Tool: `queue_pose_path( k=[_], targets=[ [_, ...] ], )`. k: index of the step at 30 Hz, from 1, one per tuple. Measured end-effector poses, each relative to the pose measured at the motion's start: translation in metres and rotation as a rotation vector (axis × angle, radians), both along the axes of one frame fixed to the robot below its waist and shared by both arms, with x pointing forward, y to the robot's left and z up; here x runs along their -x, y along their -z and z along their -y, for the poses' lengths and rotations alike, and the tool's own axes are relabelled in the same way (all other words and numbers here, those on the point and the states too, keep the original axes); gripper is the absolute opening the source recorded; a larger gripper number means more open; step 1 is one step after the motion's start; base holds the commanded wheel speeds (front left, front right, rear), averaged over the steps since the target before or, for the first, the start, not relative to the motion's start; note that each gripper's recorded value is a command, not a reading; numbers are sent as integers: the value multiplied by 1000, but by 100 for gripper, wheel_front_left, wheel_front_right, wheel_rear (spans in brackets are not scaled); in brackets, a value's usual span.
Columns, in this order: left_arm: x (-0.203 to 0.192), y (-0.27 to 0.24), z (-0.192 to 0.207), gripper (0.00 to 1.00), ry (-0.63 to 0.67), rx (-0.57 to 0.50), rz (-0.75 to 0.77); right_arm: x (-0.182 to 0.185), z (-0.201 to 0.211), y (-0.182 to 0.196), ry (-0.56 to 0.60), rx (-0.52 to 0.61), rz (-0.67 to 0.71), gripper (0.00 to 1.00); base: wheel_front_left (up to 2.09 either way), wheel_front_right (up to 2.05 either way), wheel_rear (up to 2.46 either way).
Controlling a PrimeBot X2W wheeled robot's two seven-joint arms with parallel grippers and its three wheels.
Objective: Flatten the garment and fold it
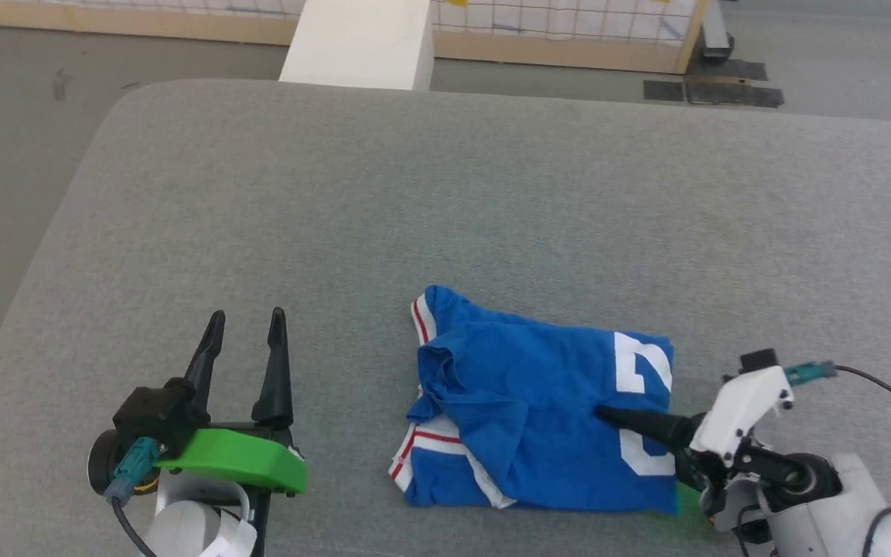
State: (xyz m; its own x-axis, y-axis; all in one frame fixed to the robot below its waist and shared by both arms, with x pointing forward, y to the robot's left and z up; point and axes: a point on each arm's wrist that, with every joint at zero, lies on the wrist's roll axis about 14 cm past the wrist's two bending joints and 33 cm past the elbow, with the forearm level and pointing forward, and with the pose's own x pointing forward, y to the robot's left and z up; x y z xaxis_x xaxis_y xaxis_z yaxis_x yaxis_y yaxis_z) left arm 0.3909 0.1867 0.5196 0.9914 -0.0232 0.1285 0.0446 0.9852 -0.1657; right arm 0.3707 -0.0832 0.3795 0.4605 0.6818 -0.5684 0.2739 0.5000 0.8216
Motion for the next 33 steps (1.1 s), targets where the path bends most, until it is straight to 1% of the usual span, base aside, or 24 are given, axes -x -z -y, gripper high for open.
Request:
queue_pose_path(
  k=[1,2,4,8,10,12,15,19,25,29,33],
  targets=[
    [1,0,-2,100,-6,-1,-1,1,-6,1,-26,4,-3,45,0,0,0],
    [2,0,-4,100,-11,-1,-1,2,-10,2,-51,15,-3,24,0,0,0],
    [3,0,-6,100,-17,-2,0,3,-15,2,-85,40,6,0,0,0,0],
    [4,-3,-7,100,-22,-2,7,-4,-14,-3,-114,124,76,0,0,0,0],
    [3,-3,-7,100,-20,-1,9,-11,-8,-8,-138,222,148,0,0,0,0],
    [1,-4,-3,100,-9,0,12,-21,8,-13,-167,385,245,0,0,0,0],
    [-4,-4,5,100,13,3,16,-34,42,-22,-181,608,350,0,0,0,0],
    [-14,-5,20,100,57,3,22,-48,79,-42,-176,827,422,0,0,0,0],
    [-38,-12,57,100,161,-13,54,-61,141,-69,-126,1067,421,0,0,0,0],
    [-60,-20,88,100,253,-34,97,-65,187,-81,-80,1200,381,0,0,0,0],
    [-78,-18,110,100,325,-48,114,-62,229,-83,-28,1296,312,0,0,0,0]
  ],
)
